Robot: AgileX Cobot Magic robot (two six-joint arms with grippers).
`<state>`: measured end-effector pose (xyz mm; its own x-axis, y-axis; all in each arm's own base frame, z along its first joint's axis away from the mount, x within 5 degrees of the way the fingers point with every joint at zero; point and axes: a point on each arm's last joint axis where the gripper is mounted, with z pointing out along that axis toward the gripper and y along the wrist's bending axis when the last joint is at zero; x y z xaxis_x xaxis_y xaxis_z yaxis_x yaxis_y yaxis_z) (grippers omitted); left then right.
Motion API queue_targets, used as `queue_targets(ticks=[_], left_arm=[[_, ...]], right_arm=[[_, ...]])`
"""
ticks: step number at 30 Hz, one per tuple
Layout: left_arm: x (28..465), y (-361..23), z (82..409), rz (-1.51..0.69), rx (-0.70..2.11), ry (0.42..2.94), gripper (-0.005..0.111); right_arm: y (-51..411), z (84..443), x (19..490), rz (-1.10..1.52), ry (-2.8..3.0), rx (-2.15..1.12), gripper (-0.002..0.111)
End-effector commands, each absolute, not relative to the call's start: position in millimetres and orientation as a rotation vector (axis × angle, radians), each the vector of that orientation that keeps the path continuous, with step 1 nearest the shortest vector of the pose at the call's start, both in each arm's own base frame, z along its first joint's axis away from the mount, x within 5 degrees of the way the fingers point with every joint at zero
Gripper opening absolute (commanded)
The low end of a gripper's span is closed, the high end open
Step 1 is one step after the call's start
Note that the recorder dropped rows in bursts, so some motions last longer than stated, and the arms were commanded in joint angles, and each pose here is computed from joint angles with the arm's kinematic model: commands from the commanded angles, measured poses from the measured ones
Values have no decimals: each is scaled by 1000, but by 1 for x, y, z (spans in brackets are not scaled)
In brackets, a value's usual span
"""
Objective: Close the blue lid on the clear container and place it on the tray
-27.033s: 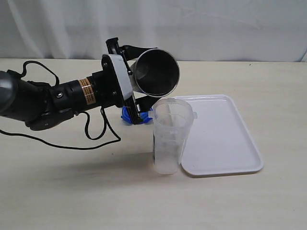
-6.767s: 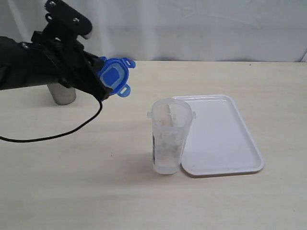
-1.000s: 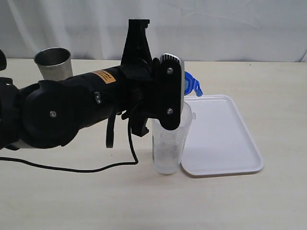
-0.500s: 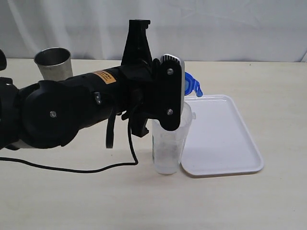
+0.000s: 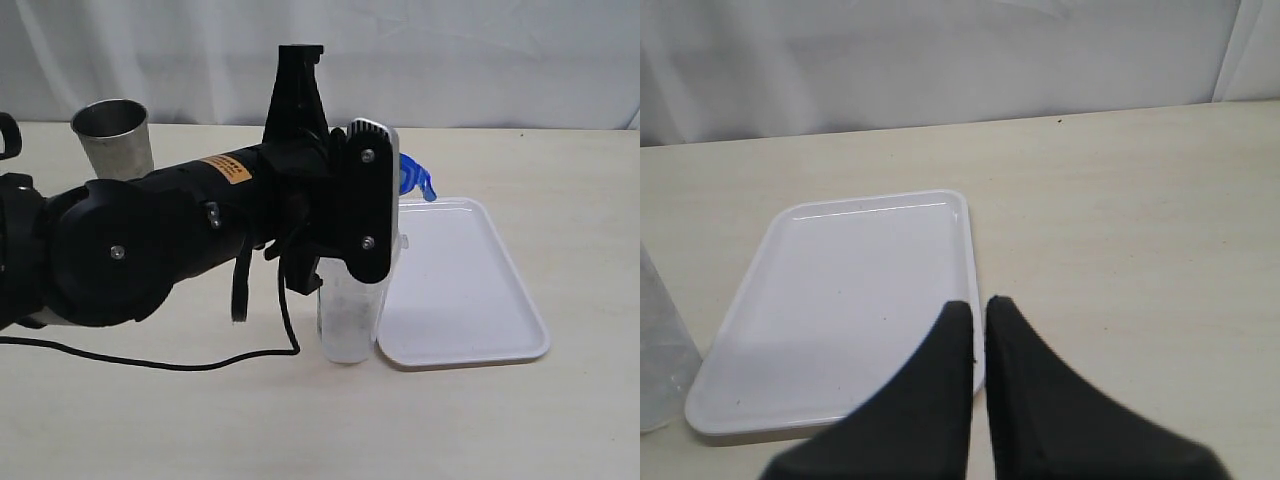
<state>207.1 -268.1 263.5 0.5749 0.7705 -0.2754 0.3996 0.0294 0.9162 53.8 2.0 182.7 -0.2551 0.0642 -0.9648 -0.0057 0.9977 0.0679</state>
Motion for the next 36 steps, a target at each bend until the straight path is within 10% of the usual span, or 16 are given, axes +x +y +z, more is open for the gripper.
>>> queue_targets(ticks=[1, 36], left_arm=[[208, -268, 267, 402, 1576, 1005, 0], [191, -266, 245, 366, 1651, 1054, 0]], right_arm=[[2, 183, 54, 67, 1821, 47, 5], [2, 183, 54, 67, 1821, 47, 5]])
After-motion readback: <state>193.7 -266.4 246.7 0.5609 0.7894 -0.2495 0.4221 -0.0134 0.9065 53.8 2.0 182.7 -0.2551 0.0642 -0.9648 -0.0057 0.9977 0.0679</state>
